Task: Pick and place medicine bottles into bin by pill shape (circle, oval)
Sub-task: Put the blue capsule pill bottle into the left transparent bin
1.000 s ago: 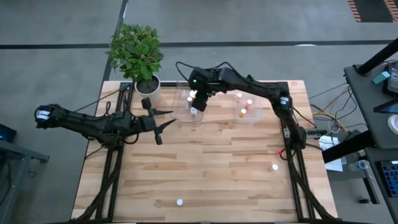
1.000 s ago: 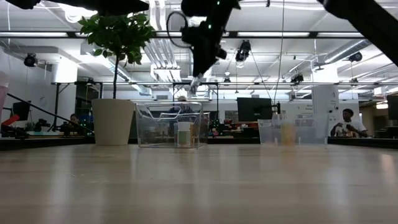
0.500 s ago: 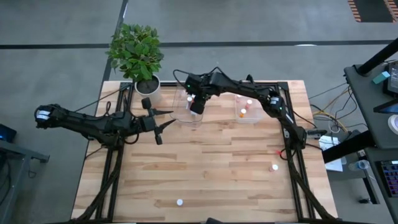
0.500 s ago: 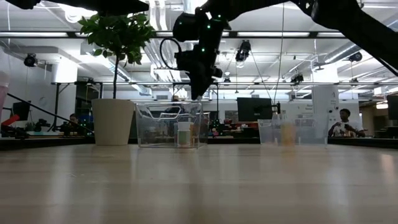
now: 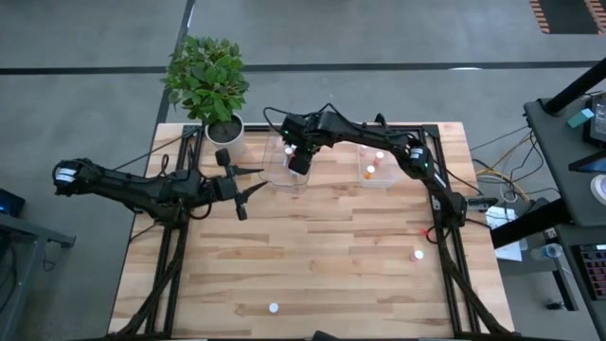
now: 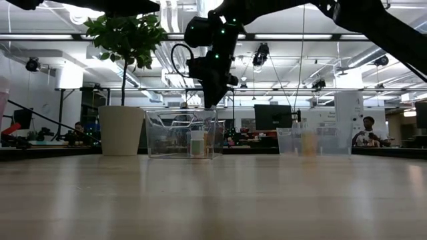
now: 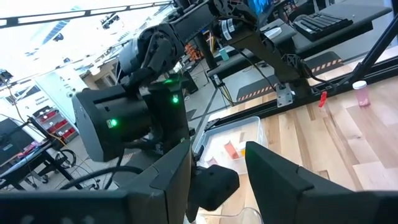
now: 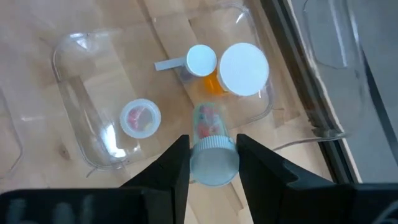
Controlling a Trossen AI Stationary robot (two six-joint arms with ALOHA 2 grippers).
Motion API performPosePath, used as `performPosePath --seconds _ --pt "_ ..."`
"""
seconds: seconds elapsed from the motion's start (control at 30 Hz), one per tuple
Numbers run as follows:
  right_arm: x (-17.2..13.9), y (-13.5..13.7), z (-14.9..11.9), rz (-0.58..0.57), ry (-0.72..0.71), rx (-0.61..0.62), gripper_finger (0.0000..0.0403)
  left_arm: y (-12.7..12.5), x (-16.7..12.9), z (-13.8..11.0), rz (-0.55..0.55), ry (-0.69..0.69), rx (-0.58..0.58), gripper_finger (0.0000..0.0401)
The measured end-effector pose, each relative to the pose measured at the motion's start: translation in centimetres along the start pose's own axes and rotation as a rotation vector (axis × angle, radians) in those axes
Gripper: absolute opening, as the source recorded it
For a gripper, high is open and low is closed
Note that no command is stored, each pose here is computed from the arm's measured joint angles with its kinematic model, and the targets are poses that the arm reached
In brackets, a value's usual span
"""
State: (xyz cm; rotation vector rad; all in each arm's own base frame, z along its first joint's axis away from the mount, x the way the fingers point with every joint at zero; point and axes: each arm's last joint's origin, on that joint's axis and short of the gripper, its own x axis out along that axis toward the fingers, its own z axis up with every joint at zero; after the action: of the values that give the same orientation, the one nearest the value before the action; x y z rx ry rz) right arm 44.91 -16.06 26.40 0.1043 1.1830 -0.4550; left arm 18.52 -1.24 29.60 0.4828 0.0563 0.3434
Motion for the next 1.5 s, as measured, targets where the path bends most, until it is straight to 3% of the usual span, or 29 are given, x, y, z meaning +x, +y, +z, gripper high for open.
performPosePath --seconds 0.73,1.17,1.5 --pt "3.1 0.4 -0.2 -0.002 0.058 -0.023 0.0111 0.0 0.0 0.0 0.000 0.000 0.000 0.0137" --pt "4.0 0.6 0.2 -0.002 0.016 -0.025 0.0112 0.0 0.0 0.0 0.001 0.000 0.000 0.0137" --pt "4.4 0.7 0.0 -0.002 0.029 0.007 0.0153 0.0 0.0 0.0 0.000 0.001 0.000 0.0137"
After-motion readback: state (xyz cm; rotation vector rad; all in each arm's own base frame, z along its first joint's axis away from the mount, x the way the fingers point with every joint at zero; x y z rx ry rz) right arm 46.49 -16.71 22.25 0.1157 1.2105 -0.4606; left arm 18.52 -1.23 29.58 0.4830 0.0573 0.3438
